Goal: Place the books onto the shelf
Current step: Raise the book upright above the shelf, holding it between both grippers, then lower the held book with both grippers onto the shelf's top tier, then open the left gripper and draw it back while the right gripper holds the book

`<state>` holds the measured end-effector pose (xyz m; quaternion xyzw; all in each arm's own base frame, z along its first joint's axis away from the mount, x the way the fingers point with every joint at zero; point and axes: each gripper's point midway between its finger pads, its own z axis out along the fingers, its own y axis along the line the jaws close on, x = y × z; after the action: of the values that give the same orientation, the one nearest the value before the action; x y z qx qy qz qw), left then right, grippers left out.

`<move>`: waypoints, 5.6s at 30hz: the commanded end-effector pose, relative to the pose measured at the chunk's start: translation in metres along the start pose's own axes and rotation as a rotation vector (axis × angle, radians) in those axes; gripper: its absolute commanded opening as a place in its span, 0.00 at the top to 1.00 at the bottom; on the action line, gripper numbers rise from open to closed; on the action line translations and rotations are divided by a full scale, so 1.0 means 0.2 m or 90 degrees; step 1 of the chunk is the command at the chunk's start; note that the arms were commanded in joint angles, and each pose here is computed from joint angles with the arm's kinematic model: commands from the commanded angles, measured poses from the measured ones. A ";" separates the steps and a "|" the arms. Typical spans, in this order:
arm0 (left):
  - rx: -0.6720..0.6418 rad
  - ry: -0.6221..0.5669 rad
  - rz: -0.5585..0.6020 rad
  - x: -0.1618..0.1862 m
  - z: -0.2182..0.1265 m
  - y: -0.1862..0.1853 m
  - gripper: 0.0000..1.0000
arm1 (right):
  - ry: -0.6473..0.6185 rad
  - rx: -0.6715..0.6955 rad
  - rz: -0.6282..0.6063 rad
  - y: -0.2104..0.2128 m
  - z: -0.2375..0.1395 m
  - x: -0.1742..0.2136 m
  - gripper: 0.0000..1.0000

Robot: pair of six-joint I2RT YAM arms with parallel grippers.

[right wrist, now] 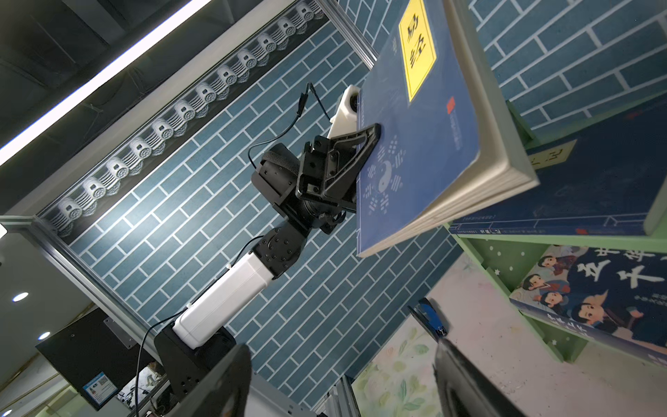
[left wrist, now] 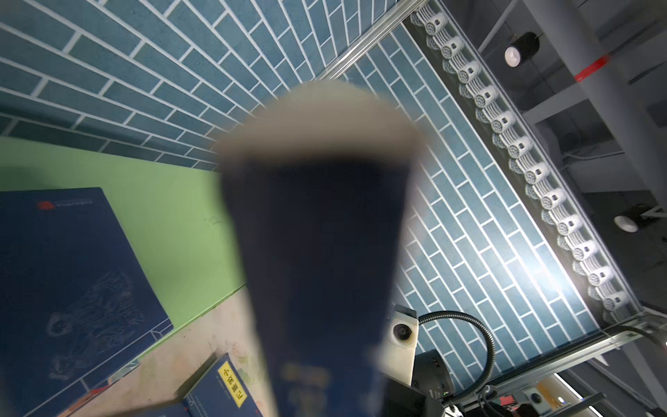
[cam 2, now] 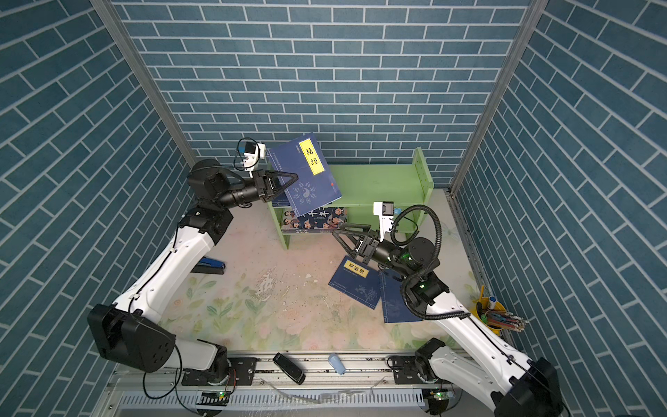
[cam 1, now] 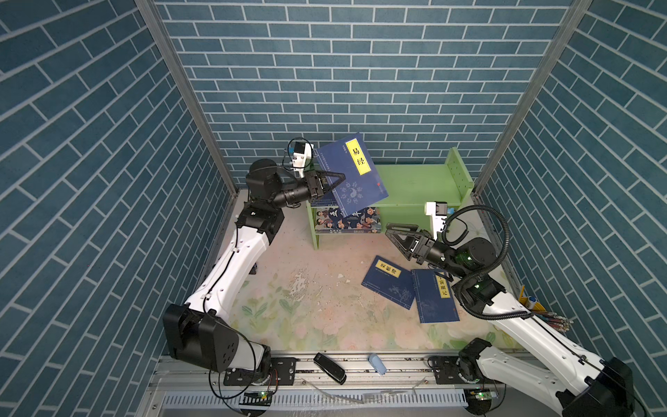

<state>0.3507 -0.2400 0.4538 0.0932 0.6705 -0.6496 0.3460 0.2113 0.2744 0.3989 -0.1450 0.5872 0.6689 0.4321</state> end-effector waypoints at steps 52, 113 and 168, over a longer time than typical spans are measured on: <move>0.139 0.230 0.166 0.52 -0.38 -0.23 0.15 | 0.278 -0.045 -0.010 0.14 -0.04 -0.13 1.00; 0.108 0.175 0.179 0.39 -0.15 -0.23 1.00 | 0.256 -0.052 0.037 -0.02 -0.01 -0.12 0.56; -0.103 -0.009 0.234 -0.07 -0.45 -0.04 0.21 | 0.373 0.082 0.244 -0.75 0.49 -0.33 1.00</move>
<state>0.3280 -0.1516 0.4510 0.1604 0.7034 -0.5180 0.4596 0.3982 0.3257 0.3773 -0.1765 0.7308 0.6488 0.1172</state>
